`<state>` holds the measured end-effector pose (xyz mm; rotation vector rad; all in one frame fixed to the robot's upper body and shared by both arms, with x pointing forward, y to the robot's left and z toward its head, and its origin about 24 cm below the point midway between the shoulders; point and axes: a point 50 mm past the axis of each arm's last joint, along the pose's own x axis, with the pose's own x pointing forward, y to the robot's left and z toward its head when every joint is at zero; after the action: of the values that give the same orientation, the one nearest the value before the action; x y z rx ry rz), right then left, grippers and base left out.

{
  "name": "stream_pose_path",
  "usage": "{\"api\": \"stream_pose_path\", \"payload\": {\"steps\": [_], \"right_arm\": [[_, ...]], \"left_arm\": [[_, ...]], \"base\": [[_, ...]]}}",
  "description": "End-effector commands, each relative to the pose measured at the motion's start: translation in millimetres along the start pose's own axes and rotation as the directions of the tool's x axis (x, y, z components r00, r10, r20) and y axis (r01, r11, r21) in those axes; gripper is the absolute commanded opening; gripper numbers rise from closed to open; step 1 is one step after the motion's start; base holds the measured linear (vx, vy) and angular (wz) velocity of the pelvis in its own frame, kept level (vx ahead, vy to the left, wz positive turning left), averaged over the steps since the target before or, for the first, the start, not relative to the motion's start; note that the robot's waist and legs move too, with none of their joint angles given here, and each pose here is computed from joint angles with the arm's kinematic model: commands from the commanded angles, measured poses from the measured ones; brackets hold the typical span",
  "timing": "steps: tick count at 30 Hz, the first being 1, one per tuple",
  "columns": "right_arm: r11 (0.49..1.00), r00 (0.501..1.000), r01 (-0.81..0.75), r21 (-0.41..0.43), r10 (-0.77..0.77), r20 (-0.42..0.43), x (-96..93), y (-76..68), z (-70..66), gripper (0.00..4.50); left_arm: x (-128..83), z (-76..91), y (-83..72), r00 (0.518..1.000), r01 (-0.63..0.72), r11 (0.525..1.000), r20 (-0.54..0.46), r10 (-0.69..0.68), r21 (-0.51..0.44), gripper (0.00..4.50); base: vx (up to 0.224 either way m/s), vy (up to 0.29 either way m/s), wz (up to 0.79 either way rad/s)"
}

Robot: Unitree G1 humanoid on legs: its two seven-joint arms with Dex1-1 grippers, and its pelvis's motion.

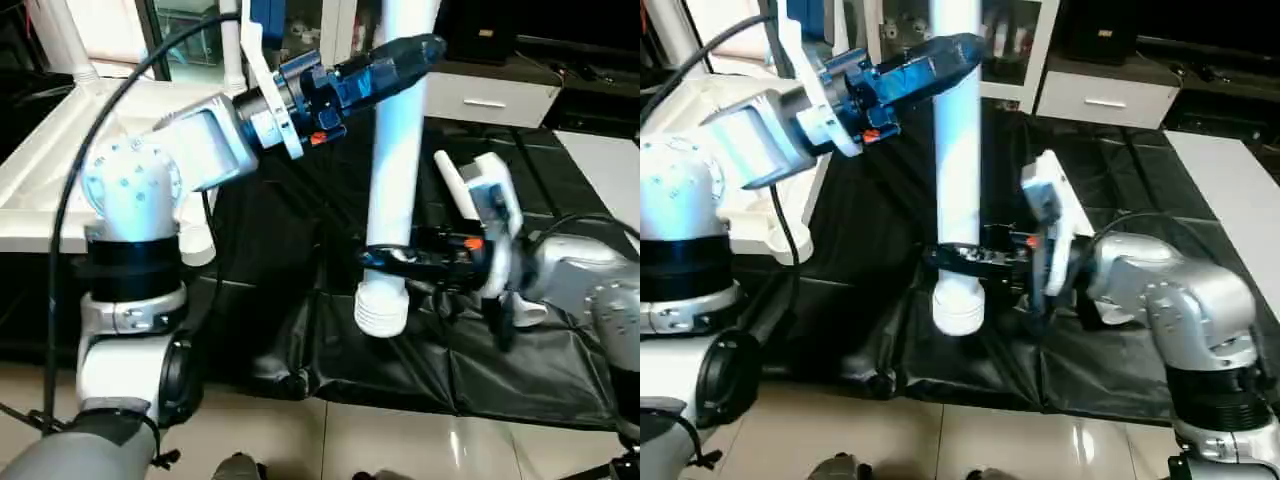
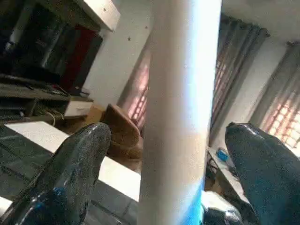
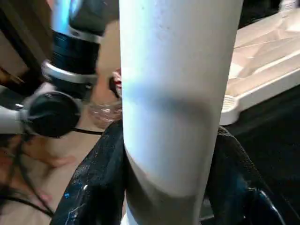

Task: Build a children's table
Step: Pick table leg

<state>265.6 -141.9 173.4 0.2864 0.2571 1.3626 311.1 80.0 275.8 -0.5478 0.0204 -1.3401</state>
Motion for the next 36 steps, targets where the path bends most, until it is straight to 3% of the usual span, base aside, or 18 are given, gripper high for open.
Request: {"api": "stream_pose_path", "payload": {"steps": [1, 8, 10, 17, 23, 26, 28, 31, 33, 36], "right_arm": [[1.0, 1.0, -0.018, 0.008, 0.018, 0.021, -5.1, 2.7, 5.5, 1.83], [0.999, 0.999, -0.03, 0.04, 0.03, -0.011, -5.9, 5.5, 0.6, 1.83], [0.999, 0.997, -0.035, 0.028, 0.037, -0.074, -4.1, 9.5, -4.2, 1.83], [1.0, 0.99, 0.0, -0.002, 0.0, -0.141, -3.9, 7.5, -10.4, 1.83], [0.999, 0.992, 0.025, -0.03, -0.029, -0.125, -3.4, 3.9, -7.0, 1.83], [0.999, 0.992, 0.031, -0.038, -0.035, -0.122, -3.0, 2.7, -5.9, 1.83], [0.999, 0.992, 0.031, -0.041, -0.036, -0.121, -2.6, 2.3, -5.6, 1.83], [0.998, 0.992, 0.032, -0.045, -0.038, -0.12, -2.2, 1.8, -5.3, 1.83], [0.998, 0.992, 0.033, -0.046, -0.039, -0.12, -2.2, 1.5, -5.2, 1.83], [0.998, 0.992, 0.037, -0.049, -0.042, -0.12, -2.2, 0.8, -5.1, 1.83]], "left_arm": [[3, 1.1, -5.2, 0.999, 0.029, 1.0, -0.025, -0.028, 0.007, 4.4], [3, -1.6, -6.2, 0.999, 0.035, 0.999, -0.032, -0.035, -0.008, 4.4], [3, -4.4, -6.2, 0.998, 0.044, 0.999, -0.049, -0.044, -0.017, 4.4], [6, -12.7, -8.3, 0.992, 0.073, 0.997, -0.1, -0.076, -0.032, 4.4], [5, -15.0, -9.0, 0.992, 0.06, 0.997, -0.107, -0.064, -0.045, 3.71], [4, -14.1, -8.3, 0.993, 0.053, 0.997, -0.1, -0.058, -0.049, 3.62], [4, -13.4, -7.0, 0.995, 0.042, 0.998, -0.092, -0.046, -0.05, 3.25], [3, -12.3, -2.9, 0.996, 0.01, 0.999, -0.084, -0.014, -0.053, 3.22], [3, -11.9, -1.4, 0.997, -0.002, 0.999, -0.082, -0.002, -0.054, 2.83], [2, -11.3, -0.5, 0.997, -0.006, 0.998, -0.079, 0.002, -0.059, 2.68]], "base": [[0.0, 0.0, 0.0], [0.0, 0.0, 0.0], [0.0, 0.0, 0.0], [0.0, 0.0, 0.0], [0.0, 0.0, 0.0], [0.0, 0.0, 0.0], [0.0, 0.0, 0.0], [0.0, 0.0, 0.0], [0.0, 0.0, 0.0], [0.0, 0.0, 0.0]]}}
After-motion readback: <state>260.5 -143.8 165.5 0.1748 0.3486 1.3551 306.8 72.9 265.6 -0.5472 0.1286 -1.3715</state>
